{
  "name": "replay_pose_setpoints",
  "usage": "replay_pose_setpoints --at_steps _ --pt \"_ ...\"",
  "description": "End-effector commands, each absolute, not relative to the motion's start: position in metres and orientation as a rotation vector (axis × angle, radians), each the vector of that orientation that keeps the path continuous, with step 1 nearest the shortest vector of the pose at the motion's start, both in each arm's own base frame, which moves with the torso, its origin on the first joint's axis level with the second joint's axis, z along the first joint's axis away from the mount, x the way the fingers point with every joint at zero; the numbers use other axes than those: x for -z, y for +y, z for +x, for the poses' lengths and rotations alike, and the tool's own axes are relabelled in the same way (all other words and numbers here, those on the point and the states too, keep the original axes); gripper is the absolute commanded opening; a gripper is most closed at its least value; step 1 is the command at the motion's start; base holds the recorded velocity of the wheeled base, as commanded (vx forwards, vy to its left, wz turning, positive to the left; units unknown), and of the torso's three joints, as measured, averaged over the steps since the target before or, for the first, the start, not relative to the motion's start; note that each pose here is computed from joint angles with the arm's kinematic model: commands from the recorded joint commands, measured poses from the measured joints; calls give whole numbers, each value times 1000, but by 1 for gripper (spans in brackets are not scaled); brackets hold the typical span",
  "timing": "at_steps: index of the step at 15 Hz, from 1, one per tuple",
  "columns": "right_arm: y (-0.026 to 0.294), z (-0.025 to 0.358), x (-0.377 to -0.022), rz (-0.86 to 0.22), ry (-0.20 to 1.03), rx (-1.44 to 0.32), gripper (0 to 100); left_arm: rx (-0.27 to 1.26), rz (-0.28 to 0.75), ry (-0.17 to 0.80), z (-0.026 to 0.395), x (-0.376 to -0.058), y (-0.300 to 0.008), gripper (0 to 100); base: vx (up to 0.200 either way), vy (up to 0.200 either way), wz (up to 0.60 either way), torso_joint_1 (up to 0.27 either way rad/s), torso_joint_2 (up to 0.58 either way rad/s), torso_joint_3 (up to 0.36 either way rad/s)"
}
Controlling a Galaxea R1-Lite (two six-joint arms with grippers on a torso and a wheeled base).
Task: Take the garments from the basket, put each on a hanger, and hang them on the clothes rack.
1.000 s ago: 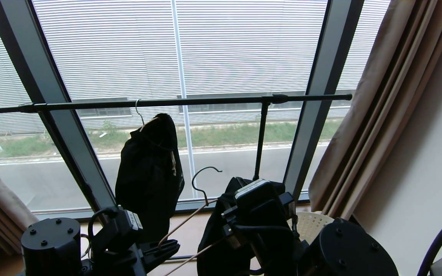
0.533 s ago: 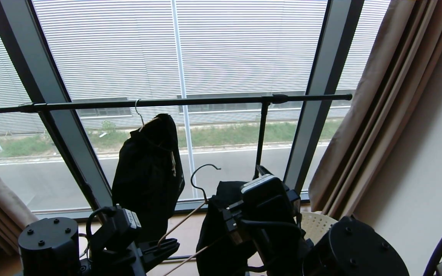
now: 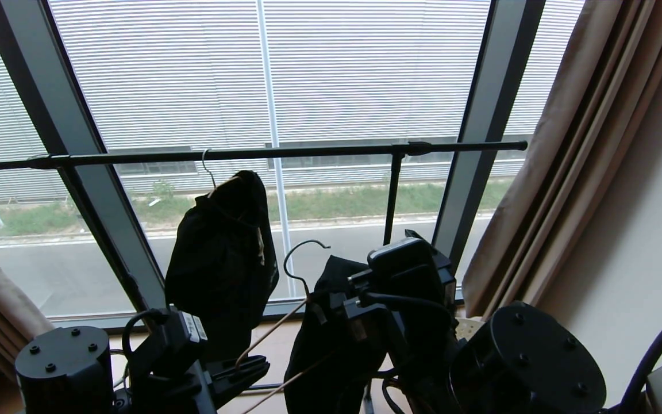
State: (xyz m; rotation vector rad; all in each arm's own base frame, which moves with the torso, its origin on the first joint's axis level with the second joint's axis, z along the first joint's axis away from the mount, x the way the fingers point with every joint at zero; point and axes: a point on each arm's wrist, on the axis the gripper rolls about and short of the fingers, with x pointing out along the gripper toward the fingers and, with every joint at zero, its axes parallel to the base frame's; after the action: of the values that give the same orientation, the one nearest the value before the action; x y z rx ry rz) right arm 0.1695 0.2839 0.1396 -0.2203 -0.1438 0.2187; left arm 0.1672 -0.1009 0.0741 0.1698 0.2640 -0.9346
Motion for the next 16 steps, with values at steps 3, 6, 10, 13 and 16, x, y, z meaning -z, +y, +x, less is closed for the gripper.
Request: replay_pose_setpoints --at_steps 3,6,10,13,16 --pt "289 173 -137 -219 -142 -207 100 948 169 228 163 -81 -102 0 0 0 0 0 0 0" --pt "289 172 -135 -226 -138 -213 100 946 167 224 163 -82 -102 0 0 0 0 0 0 0" --pt "289 164 -131 -238 -131 -233 100 907 136 228 167 -83 -96 0 0 0 0 0 0 0" --pt "289 164 -132 -237 -132 -236 100 867 120 212 175 -81 -92 0 0 0 0 0 0 0" --pt "290 163 -130 -244 -128 -241 100 851 102 220 180 -76 -92 0 0 0 0 0 0 0"
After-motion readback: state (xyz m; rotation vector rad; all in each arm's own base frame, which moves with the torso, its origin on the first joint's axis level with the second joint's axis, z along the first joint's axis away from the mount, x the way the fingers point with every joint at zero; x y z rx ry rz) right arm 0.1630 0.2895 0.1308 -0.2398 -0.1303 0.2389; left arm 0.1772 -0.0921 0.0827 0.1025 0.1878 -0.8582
